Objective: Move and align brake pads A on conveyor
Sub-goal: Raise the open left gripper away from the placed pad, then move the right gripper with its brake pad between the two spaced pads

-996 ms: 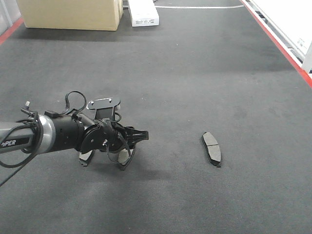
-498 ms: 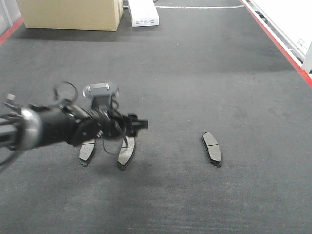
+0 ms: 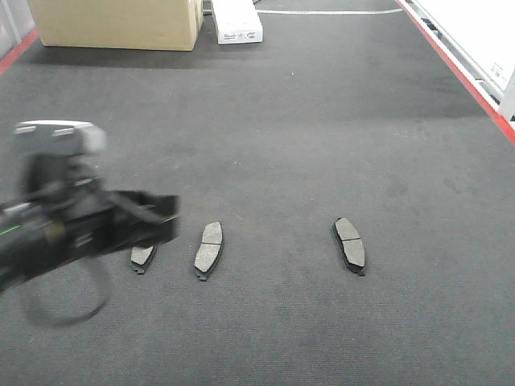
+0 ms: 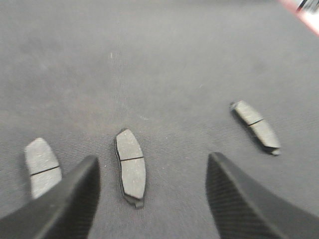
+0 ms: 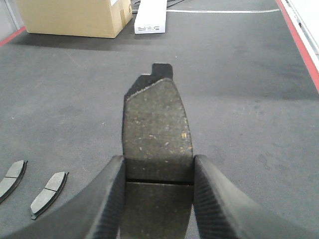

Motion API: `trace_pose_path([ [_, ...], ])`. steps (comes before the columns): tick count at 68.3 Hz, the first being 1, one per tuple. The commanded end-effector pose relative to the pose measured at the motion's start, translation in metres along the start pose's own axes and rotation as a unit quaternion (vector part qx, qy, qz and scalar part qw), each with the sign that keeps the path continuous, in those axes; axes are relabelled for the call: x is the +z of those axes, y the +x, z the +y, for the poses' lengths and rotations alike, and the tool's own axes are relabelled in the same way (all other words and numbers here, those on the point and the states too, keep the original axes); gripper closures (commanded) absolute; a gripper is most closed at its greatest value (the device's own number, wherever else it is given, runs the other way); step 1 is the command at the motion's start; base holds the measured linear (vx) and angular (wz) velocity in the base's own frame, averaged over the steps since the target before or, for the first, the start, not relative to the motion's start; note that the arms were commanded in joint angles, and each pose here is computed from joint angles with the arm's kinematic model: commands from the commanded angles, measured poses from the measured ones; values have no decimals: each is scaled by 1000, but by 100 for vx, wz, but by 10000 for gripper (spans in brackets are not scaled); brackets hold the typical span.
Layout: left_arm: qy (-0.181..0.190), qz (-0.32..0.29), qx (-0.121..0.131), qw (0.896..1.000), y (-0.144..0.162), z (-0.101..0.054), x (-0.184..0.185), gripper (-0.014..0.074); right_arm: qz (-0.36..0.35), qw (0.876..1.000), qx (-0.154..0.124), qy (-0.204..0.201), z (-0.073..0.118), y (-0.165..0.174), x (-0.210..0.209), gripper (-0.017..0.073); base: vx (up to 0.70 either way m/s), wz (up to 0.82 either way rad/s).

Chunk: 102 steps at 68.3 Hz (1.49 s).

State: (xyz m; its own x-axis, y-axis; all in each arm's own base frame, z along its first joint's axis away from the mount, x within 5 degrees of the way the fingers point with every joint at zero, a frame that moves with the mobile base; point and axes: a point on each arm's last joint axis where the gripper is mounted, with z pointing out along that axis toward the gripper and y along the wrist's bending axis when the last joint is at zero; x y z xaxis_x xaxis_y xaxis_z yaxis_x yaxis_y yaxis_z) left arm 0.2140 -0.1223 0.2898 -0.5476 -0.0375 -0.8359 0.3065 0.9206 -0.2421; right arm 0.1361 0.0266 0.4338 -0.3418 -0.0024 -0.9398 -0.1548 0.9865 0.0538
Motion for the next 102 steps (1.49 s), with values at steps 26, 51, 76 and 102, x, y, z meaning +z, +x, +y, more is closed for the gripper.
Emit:
trace_pose_path([
  [26,36,-107,-7,994,29,16,-91,600,-60,998,-6,-3,0,-16,-7,464,0,0],
  [51,42,-126,-9,991,28,17,-101,601,-60,998,-6,-3,0,-16,-7,464,0,0],
  [76,42,-126,-9,991,28,17,-101,601,-60,998,-6,-3,0,-16,-7,464,0,0],
  [102,42,-126,-9,991,28,17,-101,601,-62,998,18,-23,4,-17,0,463,0,0],
])
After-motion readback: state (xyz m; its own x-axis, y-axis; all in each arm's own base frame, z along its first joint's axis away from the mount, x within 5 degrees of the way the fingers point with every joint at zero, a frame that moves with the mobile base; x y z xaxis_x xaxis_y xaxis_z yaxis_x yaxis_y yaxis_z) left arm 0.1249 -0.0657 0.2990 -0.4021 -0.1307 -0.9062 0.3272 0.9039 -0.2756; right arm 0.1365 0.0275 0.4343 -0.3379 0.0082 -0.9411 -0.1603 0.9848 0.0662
